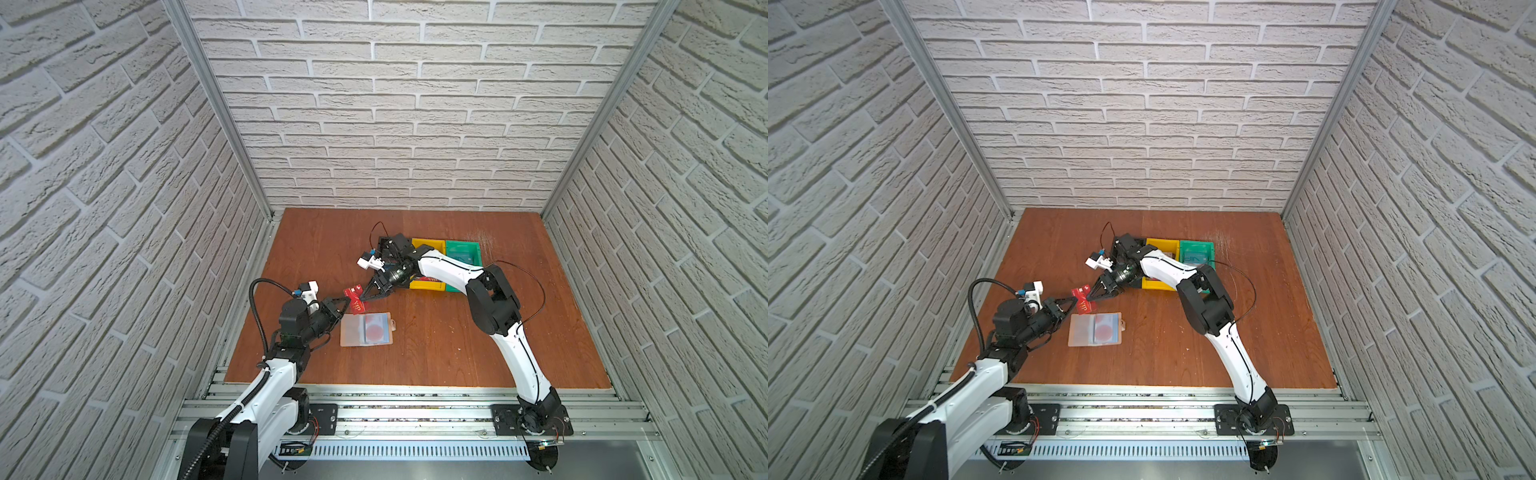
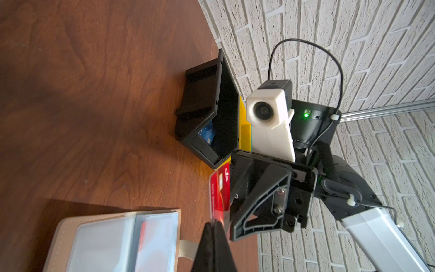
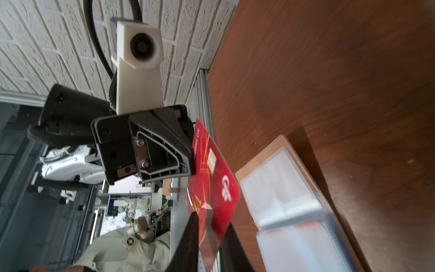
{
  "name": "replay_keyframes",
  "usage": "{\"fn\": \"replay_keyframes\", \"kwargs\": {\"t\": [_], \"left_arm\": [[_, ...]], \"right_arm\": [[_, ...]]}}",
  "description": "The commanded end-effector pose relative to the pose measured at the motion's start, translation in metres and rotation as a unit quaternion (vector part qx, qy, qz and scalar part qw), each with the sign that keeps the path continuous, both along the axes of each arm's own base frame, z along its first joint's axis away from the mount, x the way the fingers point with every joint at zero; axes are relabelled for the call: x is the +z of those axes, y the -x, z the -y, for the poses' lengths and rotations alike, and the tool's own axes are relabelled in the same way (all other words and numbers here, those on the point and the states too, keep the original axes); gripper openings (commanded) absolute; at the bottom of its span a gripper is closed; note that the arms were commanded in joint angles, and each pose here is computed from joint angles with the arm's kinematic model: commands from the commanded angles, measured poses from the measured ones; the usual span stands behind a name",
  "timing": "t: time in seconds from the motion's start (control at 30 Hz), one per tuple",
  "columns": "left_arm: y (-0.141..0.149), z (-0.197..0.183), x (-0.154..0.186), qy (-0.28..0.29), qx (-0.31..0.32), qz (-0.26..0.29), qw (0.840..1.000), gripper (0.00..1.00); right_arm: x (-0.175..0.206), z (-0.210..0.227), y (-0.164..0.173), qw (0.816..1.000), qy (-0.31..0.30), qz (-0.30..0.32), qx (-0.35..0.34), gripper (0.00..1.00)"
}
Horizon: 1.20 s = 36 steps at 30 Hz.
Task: Take the credit cards out of the card holder
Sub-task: Place the credit card in the storage box.
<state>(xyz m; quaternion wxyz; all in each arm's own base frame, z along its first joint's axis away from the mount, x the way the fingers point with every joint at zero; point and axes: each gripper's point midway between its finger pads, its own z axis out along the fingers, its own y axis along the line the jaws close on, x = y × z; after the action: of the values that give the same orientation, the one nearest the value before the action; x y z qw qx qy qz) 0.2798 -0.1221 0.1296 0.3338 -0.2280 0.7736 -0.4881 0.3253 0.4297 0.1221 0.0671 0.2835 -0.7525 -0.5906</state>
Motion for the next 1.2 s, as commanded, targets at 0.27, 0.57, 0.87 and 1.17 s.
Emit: {"fn": "replay_keyframes", "kwargs": {"t": [0.27,0.57,0.87,1.17], "left_arm": [[0.001,0.006,0.001,-0.047,-0.028,-0.01,0.998,0.18],[0.003,0.005,0.007,-0.063,-0.032,-0.013,0.997,0.25],[0.003,0.006,0.001,-0.07,-0.039,-0.028,0.996,0.25],[0.0,0.008,-0.003,-0.066,-0.043,-0.035,0.996,0.24]], "right_arm": [[0.039,0.005,0.014,0.997,-0.043,0.044,0.039,0.06],[0.051,0.06,-0.006,0.996,0.005,0.092,0.013,0.05],[0.037,0.159,-0.012,0.932,0.254,0.247,0.081,0.05],[0.047,0.222,-0.029,0.844,0.358,0.372,0.148,0.05]]}}
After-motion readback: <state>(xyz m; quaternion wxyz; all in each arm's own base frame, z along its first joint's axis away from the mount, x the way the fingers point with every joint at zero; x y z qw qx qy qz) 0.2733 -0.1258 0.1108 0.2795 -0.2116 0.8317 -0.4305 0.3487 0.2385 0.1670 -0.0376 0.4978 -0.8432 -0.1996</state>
